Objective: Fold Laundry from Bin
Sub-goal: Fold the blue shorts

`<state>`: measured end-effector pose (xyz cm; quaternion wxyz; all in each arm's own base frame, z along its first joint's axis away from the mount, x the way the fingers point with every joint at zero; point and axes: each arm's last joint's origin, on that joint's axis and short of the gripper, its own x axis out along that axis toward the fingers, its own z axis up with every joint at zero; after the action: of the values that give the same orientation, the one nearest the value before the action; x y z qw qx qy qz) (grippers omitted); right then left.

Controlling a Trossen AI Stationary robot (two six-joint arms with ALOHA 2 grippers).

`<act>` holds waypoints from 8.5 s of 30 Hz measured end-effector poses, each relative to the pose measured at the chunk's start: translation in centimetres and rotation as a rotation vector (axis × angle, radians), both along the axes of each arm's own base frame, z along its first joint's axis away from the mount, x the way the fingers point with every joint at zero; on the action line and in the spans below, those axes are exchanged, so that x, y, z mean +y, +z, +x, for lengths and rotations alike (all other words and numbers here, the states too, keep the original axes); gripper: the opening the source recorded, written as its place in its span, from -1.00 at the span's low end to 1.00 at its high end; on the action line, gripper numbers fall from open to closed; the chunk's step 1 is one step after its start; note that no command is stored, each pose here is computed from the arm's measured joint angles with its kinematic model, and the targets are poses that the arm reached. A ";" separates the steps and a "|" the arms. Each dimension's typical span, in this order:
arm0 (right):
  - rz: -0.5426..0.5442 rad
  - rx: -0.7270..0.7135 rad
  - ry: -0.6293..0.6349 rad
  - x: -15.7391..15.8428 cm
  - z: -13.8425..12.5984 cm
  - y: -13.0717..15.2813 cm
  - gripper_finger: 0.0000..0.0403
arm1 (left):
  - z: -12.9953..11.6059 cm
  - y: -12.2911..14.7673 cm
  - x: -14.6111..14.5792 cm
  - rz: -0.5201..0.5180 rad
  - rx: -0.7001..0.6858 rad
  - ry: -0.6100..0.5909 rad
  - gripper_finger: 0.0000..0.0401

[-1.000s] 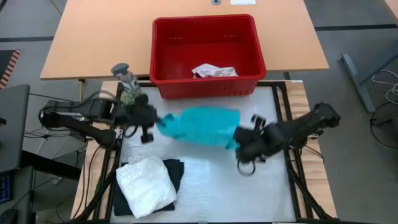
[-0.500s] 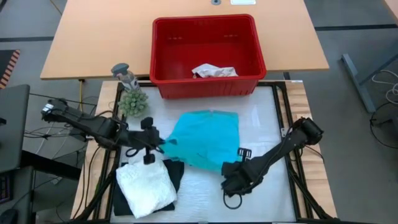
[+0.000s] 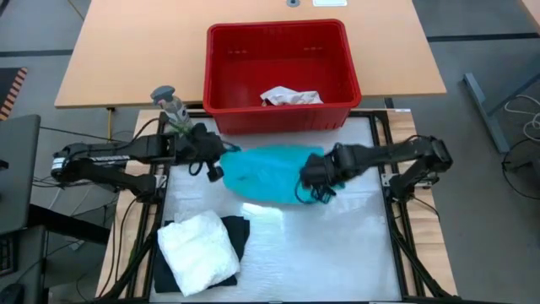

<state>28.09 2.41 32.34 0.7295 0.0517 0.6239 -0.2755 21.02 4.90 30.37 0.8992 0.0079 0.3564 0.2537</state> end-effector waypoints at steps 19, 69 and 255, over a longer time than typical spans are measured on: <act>0.033 0.103 -0.100 -12.5 1.8 -6.3 -0.81 | 3.9 -6.5 8.9 -0.017 0.184 0.139 -1.00; -0.124 -0.151 0.637 0.6 13.9 -10.4 0.26 | -6.2 8.2 2.1 -0.046 -0.098 0.133 0.27; -0.052 -0.377 -0.587 4.1 20.8 -17.4 0.14 | 0.4 -4.2 1.9 0.095 0.139 -0.121 -1.00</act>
<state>48.86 6.47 14.98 0.7227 0.2602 0.4296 -0.4748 21.39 6.84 26.15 0.8845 0.0895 0.4045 0.2144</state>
